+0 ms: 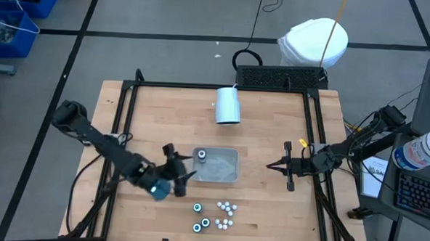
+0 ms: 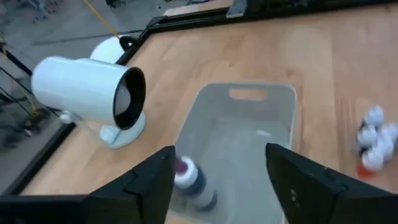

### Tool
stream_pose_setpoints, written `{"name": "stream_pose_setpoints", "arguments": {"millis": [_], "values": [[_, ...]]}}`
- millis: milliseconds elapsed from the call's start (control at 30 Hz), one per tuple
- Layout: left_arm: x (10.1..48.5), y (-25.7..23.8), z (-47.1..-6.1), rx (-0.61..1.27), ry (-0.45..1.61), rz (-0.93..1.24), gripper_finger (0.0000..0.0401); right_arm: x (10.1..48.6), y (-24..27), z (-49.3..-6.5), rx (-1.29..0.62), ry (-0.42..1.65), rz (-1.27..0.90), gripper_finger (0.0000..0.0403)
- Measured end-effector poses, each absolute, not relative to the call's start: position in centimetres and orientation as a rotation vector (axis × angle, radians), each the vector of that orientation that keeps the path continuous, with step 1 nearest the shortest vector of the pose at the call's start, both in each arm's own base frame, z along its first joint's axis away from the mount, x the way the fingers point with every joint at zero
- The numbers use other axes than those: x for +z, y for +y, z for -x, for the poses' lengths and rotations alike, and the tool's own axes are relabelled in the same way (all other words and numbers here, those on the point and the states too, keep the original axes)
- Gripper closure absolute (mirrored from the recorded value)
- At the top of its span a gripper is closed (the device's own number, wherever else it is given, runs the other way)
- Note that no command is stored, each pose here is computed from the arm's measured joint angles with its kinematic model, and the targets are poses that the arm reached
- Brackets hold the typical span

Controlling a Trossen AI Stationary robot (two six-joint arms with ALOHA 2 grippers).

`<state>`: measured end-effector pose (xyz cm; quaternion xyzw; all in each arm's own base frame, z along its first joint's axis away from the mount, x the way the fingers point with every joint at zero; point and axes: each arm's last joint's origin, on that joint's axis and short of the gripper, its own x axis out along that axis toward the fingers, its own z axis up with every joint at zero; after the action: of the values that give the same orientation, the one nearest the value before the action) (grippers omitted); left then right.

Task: Pick & Place food coloring
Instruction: Put the large green food coloring bottle into the gray bin

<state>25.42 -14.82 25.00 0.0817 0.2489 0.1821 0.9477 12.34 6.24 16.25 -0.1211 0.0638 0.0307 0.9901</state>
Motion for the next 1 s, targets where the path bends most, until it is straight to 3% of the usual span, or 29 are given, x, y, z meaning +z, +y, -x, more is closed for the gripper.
{"name": "stream_pose_setpoints", "arguments": {"millis": [233,467,767,900,1000], "values": [[23.5,-17.9,-22.5,0.389,0.378,-0.269,0.0271,16.4,6.2,-12.4,0.061,0.118,0.239,0.0403],[20.2,-17.4,-21.7,0.334,0.308,-0.307,0.039,16.5,6.3,-12.4,0.062,0.108,0.268,0.0403],[19.7,-15.9,-20.8,0.058,0.189,-0.378,0.0396,17.6,6.2,-12.1,0.073,0.013,0.252,0.0403],[21.5,-15.0,-18.9,-0.005,0.115,-0.37,0.0392,18.2,6.4,-11.6,0.287,-0.055,0.214,0.0403],[22.2,-13.6,-18.0,-0.076,0.069,-0.345,0.0396,18.4,6.1,-11.4,0.302,-0.07,0.207,0.0403]]}}
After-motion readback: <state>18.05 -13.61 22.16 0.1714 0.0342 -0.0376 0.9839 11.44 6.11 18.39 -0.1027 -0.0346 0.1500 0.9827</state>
